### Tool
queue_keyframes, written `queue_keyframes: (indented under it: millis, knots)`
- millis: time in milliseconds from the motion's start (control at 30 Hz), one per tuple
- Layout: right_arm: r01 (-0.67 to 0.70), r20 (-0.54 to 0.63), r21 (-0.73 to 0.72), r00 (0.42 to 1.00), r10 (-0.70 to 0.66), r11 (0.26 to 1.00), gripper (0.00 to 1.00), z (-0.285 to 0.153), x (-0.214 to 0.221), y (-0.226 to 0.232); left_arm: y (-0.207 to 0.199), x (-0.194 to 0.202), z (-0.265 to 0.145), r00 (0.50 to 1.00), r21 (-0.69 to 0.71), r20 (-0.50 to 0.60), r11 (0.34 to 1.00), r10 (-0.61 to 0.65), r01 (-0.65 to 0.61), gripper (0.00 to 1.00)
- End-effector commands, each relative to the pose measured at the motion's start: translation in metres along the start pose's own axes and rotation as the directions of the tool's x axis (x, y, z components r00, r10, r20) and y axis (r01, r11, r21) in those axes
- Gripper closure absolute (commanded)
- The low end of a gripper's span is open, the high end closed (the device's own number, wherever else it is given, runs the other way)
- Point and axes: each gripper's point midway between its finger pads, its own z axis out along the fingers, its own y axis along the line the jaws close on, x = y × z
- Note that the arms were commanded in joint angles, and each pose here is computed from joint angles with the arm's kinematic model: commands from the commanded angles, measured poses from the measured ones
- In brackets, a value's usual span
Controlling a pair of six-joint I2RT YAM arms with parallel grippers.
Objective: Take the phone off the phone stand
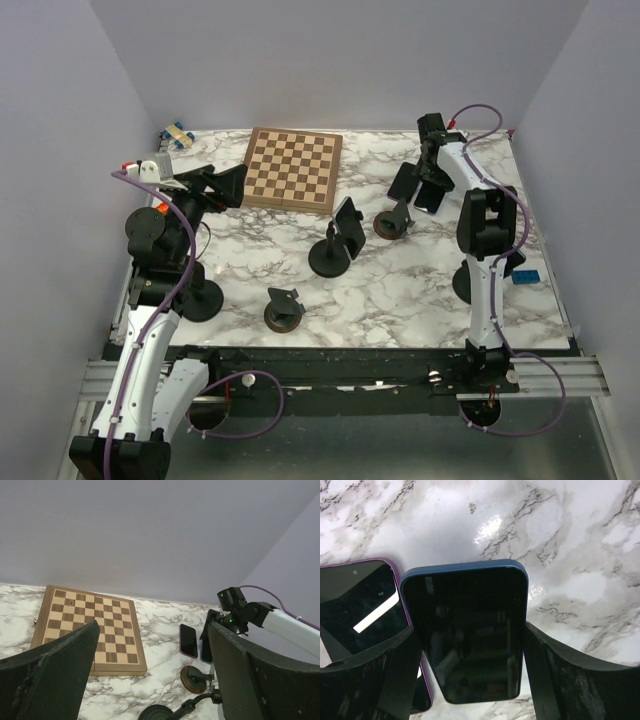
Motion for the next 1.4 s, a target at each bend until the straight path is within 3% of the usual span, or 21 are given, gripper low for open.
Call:
queue_keyframes:
  millis: [0, 433, 600, 767, 900, 1000, 1233, 1367]
  knots:
    - [-0.005, -0.005, -0.015, 1.0, 0.005, 1.0, 0.99, 0.026, 0.005, 0.011, -0.01, -0.011, 0.0, 1.0, 0.038, 0.022, 0.999, -0.003, 0.002, 0.03]
    - [0.048, -0.007, -0.097, 0.999, -0.049, 0.994, 0.8, 0.048, 0.009, 0.037, -0.004, -0.008, 0.005, 0.999, 0.04, 0.008, 0.998, -0.039, 0.038, 0.04]
    - [0.13, 0.038, -0.148, 0.991, -0.125, 0.98, 0.63, 0.046, 0.003, 0.054, -0.004, -0.007, 0.007, 0.999, 0.058, 0.003, 0.997, -0.048, 0.048, 0.04]
    - [0.193, 0.088, -0.156, 0.979, -0.181, 0.969, 0.28, 0.03, -0.01, 0.06, -0.011, -0.003, 0.011, 0.999, 0.103, -0.024, 0.994, -0.036, 0.038, 0.04]
    - [0.212, 0.125, -0.191, 0.974, -0.19, 0.959, 0.19, 0.008, -0.027, 0.063, -0.007, 0.005, 0.021, 0.994, 0.085, -0.094, 0.995, -0.053, 0.061, 0.07]
    - [0.234, 0.172, -0.206, 0.965, -0.2, 0.95, 0.01, -0.016, -0.041, 0.065, -0.01, 0.015, 0.029, 0.987, 0.107, -0.147, 0.991, -0.069, 0.085, 0.08]
    - [0.232, 0.238, -0.225, 0.955, -0.178, 0.946, 0.0, -0.087, -0.066, 0.057, -0.026, 0.042, 0.037, 0.971, 0.171, -0.238, 0.982, -0.039, 0.081, 0.08]
    - [0.235, 0.249, -0.328, 0.956, -0.156, 0.915, 0.0, -0.144, -0.052, 0.052, -0.05, 0.054, 0.033, 0.961, 0.28, -0.276, 0.958, 0.02, 0.06, 0.09]
